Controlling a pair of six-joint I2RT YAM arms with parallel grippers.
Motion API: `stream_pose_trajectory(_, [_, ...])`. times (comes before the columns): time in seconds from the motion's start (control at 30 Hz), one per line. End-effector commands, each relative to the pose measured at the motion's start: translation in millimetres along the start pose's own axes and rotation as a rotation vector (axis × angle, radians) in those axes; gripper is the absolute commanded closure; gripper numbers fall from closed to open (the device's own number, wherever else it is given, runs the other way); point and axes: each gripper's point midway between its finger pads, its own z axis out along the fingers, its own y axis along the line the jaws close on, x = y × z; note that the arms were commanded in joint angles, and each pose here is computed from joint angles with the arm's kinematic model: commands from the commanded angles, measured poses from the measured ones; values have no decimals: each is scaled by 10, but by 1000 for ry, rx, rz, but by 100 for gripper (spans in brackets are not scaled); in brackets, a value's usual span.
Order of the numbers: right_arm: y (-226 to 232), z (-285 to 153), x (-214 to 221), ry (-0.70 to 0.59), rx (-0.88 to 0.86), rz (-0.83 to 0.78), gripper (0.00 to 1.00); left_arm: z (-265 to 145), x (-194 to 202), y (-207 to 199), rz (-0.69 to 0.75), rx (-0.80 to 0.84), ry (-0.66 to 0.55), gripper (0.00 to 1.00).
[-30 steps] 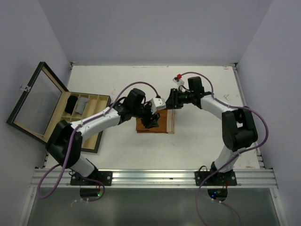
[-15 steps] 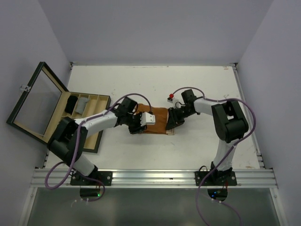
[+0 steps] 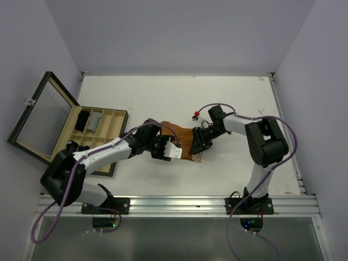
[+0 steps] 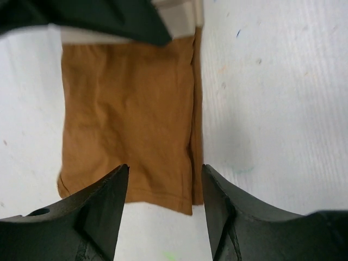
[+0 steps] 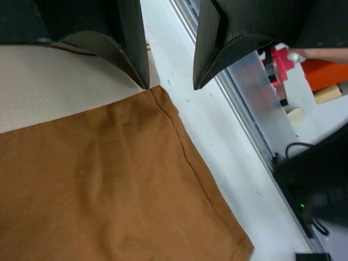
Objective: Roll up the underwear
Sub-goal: Fold the underwear
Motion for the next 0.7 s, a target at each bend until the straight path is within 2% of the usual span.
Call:
stream_pose_trajectory(0.0, [424, -236, -312, -111, -84, -33, 58, 1, -394, 44, 164, -41, -67, 40])
stream_pose_trajectory(0.07, [460, -319, -542, -179, -68, -75, 58, 128, -466, -44, 172, 4, -62, 42])
stream_pose_trajectory(0.17, [408, -343, -674, -182, -35, -102, 61, 266, -539, 19, 130, 19, -56, 47])
stream_pose_trajectory(0.3, [250, -304, -573, -130, 11, -160, 67, 385, -592, 83, 89, 31, -52, 53])
stream_pose_trajectory(0.4, [166, -322, -447, -84, 52, -189, 70, 447, -480, 43, 90, 49, -14, 61])
stream_pose_trajectory(0.5, [154, -400, -386, -73, 96, -230, 71, 407, -493, 11, 109, 46, -36, 59])
stream_pose_trajectory(0.67, [203, -398, -86, -15, 71, -192, 70, 395, -761, 62, 91, 48, -102, 48])
